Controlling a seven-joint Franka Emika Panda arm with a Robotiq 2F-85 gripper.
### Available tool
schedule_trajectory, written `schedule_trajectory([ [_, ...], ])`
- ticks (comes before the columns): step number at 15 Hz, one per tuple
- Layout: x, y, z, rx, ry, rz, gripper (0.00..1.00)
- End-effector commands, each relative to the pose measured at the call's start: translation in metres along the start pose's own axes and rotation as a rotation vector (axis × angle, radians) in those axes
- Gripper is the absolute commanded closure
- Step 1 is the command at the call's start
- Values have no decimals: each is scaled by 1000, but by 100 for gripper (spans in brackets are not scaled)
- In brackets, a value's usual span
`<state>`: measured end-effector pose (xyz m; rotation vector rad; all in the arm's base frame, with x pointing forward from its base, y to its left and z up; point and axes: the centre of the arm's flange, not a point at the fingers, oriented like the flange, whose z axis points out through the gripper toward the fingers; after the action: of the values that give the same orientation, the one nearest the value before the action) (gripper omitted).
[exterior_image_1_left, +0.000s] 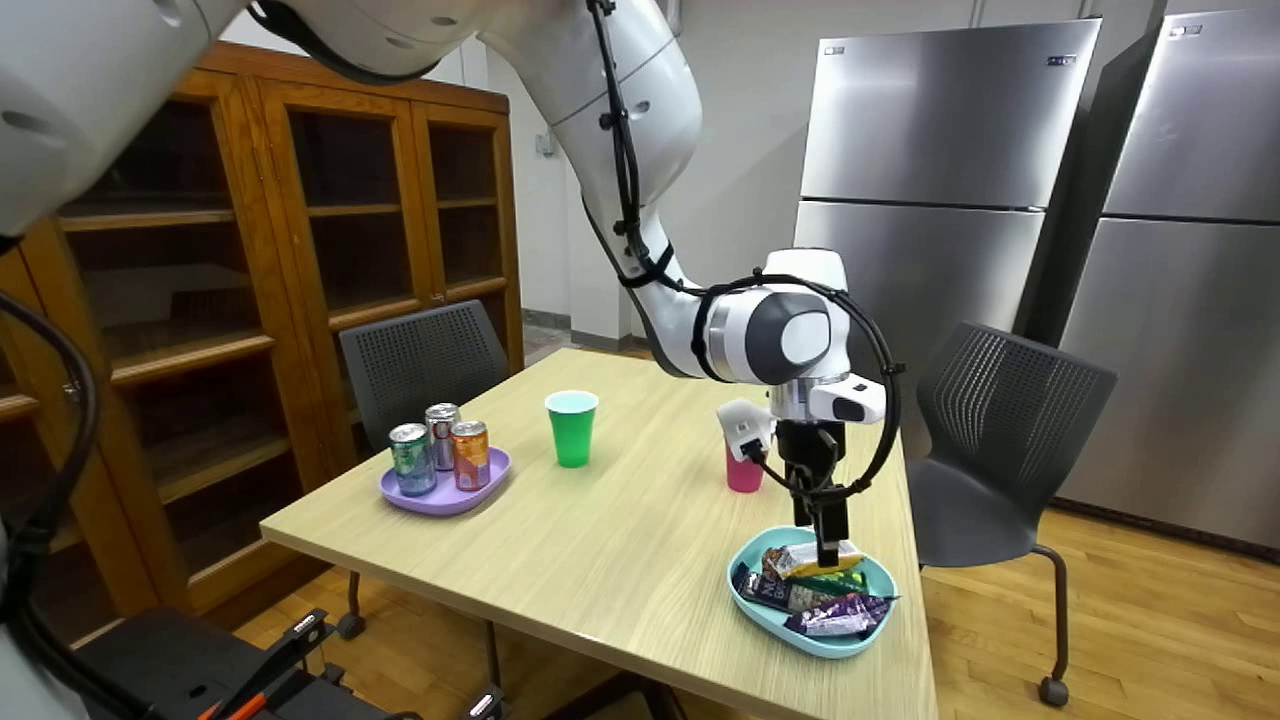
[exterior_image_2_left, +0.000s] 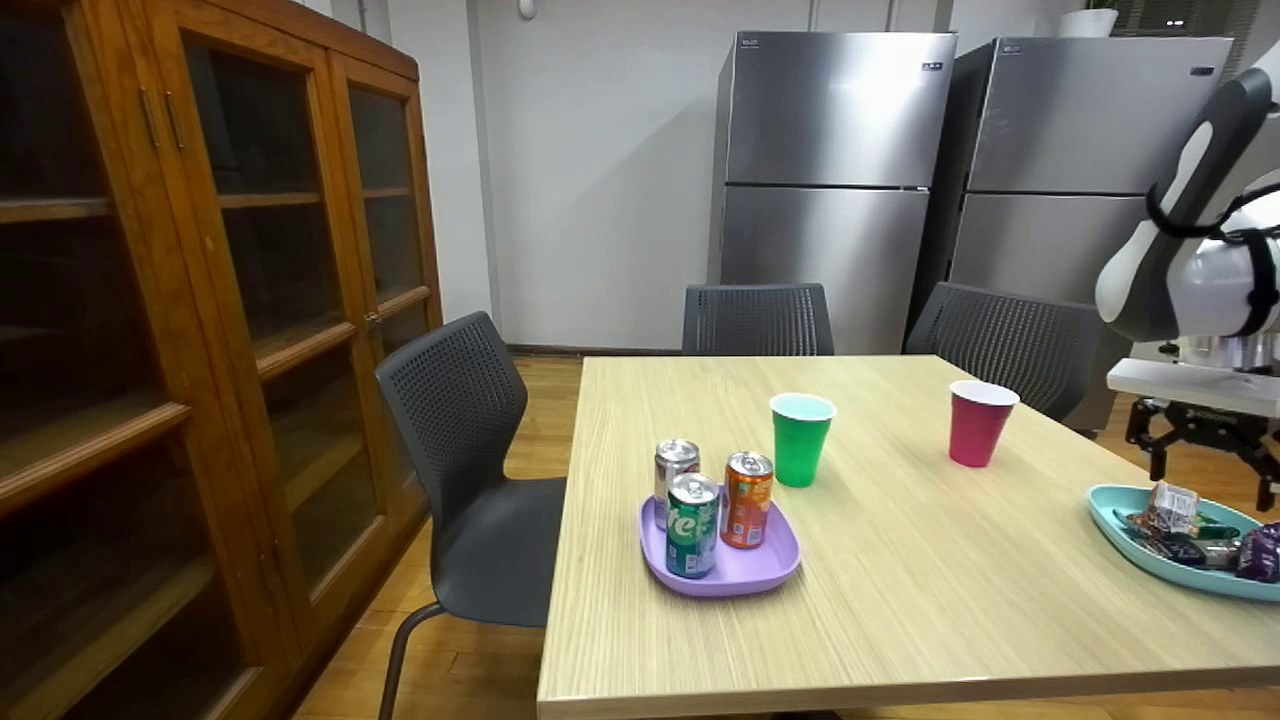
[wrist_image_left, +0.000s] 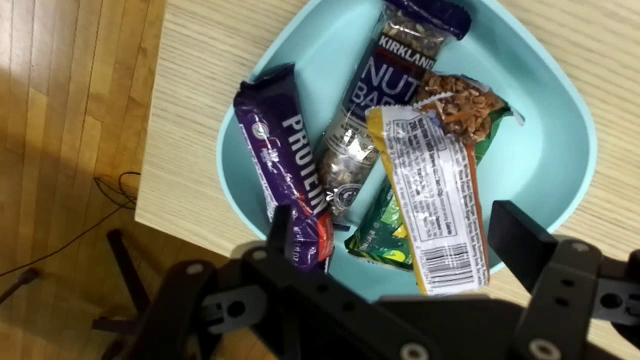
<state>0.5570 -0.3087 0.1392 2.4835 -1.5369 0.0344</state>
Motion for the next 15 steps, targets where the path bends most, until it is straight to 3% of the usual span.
schedule_trajectory([
  [1, -13, -10, -24, -24, -22, -138, 0],
  [8, -56, -43, -46, -88, 17, -379, 0],
  [15, -106, -69, -60, -121, 60, -527, 0],
])
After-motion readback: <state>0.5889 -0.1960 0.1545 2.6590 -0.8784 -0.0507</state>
